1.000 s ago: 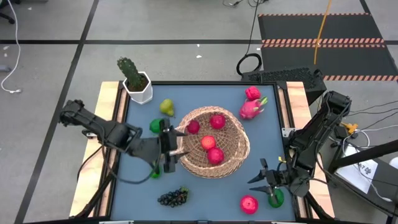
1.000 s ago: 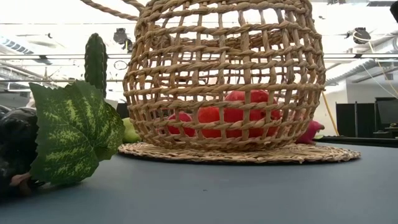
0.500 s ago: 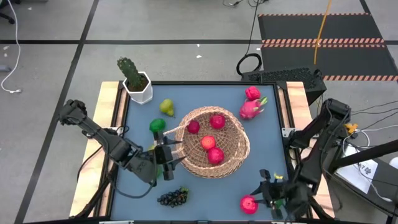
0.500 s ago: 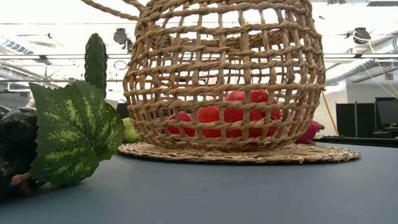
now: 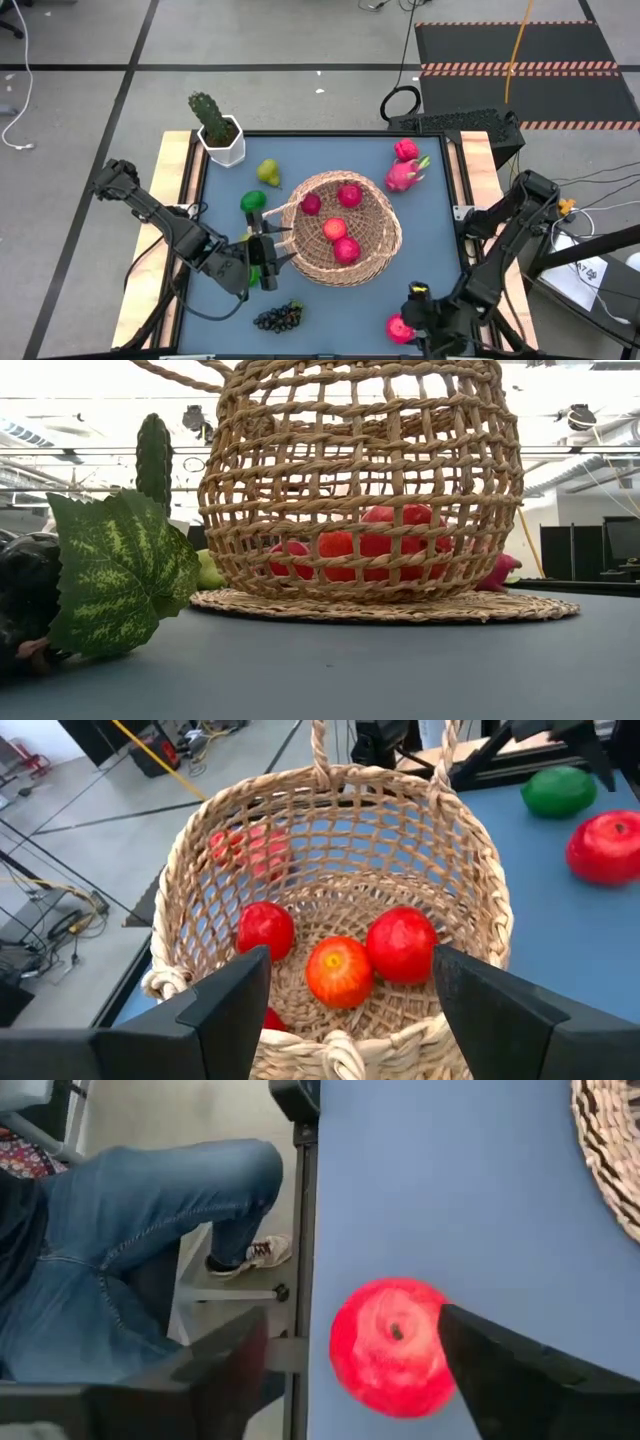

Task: Build produce basket
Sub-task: Put the red apple into the brown basket

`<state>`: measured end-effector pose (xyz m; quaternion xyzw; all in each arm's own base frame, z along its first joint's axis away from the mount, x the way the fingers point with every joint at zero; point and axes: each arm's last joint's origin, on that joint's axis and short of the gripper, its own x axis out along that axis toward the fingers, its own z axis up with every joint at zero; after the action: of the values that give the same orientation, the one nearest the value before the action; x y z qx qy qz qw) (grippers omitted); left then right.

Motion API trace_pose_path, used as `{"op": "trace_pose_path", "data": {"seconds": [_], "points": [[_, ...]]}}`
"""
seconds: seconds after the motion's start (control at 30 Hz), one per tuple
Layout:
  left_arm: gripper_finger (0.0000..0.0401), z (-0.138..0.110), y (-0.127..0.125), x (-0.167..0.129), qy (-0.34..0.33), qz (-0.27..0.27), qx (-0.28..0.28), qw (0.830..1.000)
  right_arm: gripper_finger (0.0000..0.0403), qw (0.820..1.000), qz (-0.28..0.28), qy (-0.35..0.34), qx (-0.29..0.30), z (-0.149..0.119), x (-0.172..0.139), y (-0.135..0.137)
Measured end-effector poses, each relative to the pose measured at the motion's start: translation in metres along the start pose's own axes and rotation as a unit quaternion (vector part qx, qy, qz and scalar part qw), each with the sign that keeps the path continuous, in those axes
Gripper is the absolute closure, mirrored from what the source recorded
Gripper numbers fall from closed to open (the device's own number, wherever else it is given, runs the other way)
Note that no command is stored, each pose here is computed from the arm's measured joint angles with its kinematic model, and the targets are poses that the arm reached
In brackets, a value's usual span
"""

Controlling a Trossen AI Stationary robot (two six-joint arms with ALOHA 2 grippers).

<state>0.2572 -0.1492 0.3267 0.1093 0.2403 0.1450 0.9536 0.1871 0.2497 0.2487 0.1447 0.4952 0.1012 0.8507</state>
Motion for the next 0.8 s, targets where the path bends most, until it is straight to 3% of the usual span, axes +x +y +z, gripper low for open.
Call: {"op": "trace_pose_path", "data": {"seconds": [0.27,0.53,0.8], "points": [[0.0128,-0.004,-0.004,-0.005,0.009,-0.01,-0.025,1.0,0.0066,1.0,-0.007,0.021,-0.012,0.012,0.008,-0.014],[0.0128,-0.008,-0.011,-0.013,0.014,-0.023,-0.061,0.998,0.0065,0.999,-0.026,0.023,-0.019,-0.001,0.018,-0.023],[0.0128,-0.007,-0.014,-0.017,0.001,-0.019,-0.059,0.998,0.0067,1.0,0.013,0.001,-0.008,-0.004,0.026,-0.02]]}}
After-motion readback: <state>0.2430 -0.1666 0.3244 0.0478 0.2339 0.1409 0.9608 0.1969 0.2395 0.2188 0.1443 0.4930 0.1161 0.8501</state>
